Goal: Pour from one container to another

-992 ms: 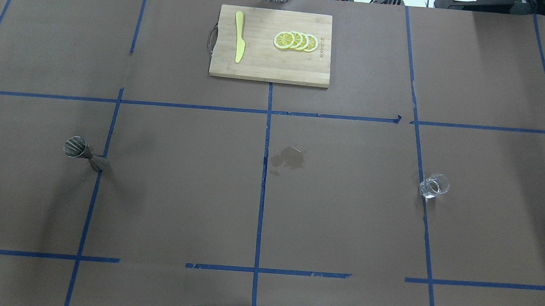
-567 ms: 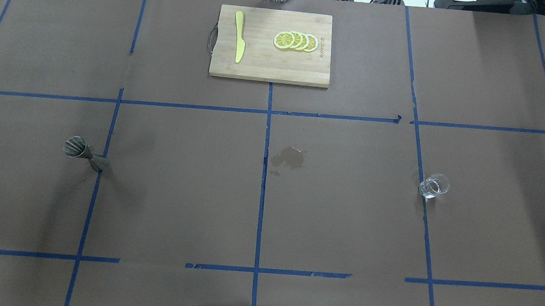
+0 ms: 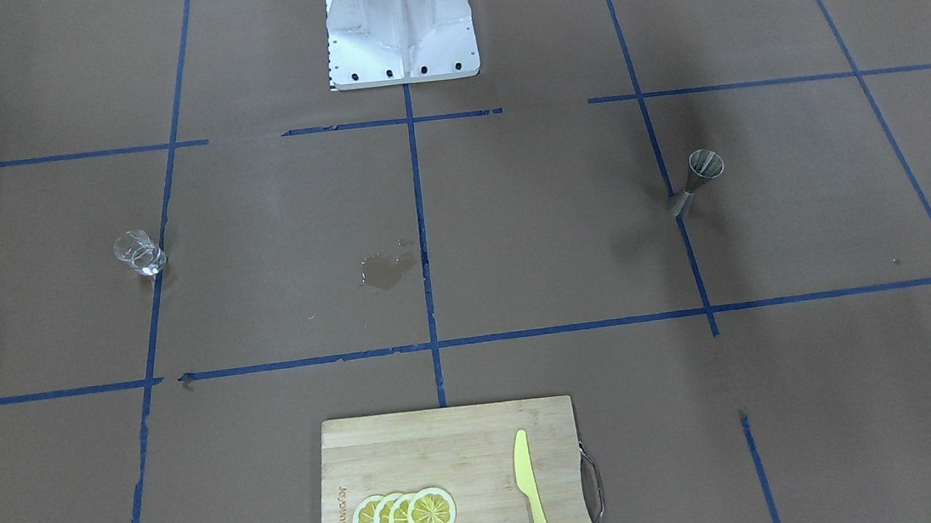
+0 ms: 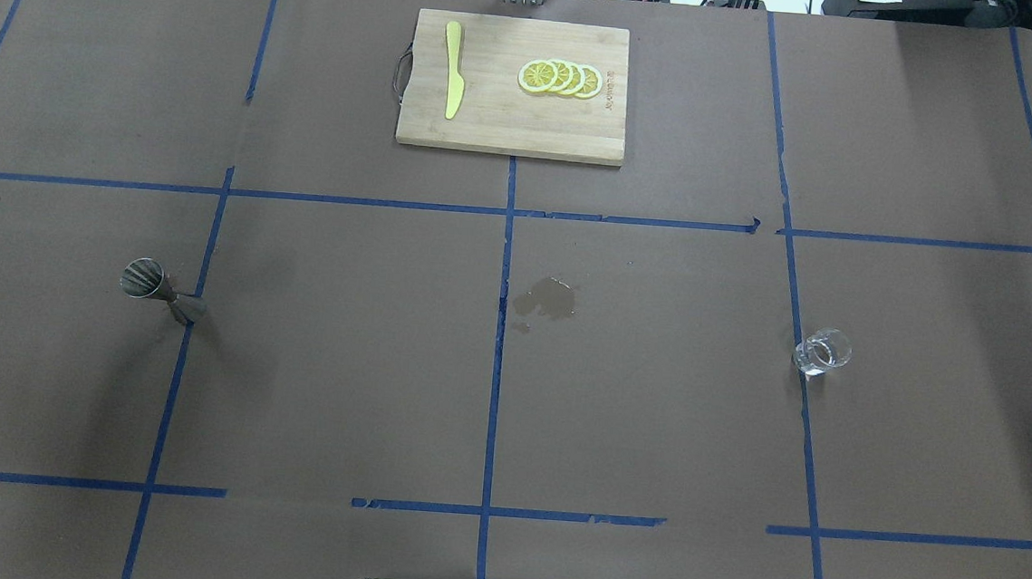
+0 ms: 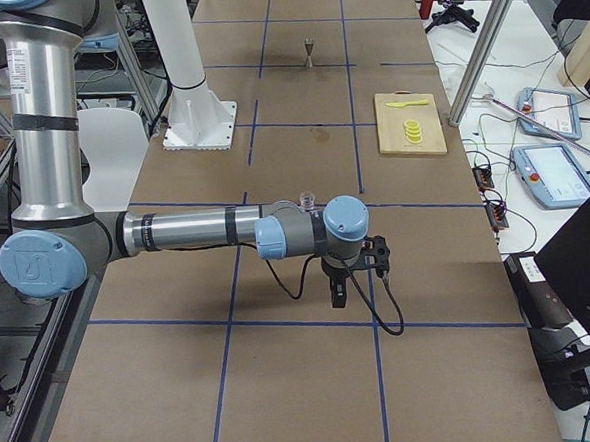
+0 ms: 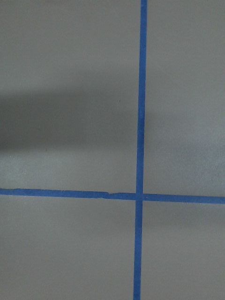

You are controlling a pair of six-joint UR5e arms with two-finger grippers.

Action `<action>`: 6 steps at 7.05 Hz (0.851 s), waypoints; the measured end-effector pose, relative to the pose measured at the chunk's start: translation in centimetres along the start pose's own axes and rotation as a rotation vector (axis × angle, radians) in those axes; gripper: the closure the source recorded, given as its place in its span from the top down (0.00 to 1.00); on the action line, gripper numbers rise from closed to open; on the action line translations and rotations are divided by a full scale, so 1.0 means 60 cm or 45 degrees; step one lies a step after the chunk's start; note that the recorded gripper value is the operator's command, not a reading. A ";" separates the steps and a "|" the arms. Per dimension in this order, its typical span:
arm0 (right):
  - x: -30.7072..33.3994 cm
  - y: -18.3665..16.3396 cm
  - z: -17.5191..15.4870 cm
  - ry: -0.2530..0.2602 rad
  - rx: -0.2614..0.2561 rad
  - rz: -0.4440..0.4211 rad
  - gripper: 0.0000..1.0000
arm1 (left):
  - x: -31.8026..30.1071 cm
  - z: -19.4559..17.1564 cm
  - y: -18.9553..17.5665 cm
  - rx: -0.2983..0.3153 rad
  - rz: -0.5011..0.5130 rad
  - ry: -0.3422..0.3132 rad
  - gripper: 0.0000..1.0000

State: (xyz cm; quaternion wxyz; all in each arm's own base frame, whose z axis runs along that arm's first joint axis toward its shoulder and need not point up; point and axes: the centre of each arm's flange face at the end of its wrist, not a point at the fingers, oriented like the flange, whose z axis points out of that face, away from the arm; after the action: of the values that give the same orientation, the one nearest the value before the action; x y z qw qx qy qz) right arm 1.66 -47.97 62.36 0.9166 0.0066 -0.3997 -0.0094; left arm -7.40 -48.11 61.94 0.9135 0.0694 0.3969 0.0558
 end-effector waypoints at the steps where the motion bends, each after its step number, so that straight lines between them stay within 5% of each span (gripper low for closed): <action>1: 0.000 0.000 -0.001 0.001 0.001 -0.001 1.00 | 0.003 -0.002 -0.005 0.024 0.024 0.008 1.00; 6: 0.001 0.002 0.014 -0.006 0.053 -0.085 1.00 | 0.035 0.011 -0.009 0.195 0.110 0.017 1.00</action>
State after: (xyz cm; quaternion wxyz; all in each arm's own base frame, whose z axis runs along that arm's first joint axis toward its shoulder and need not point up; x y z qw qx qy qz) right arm 1.07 -47.85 62.99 0.9144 0.0390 -0.4016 -0.0318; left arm -5.48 -48.37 60.78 0.8997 0.1559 0.4026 0.0650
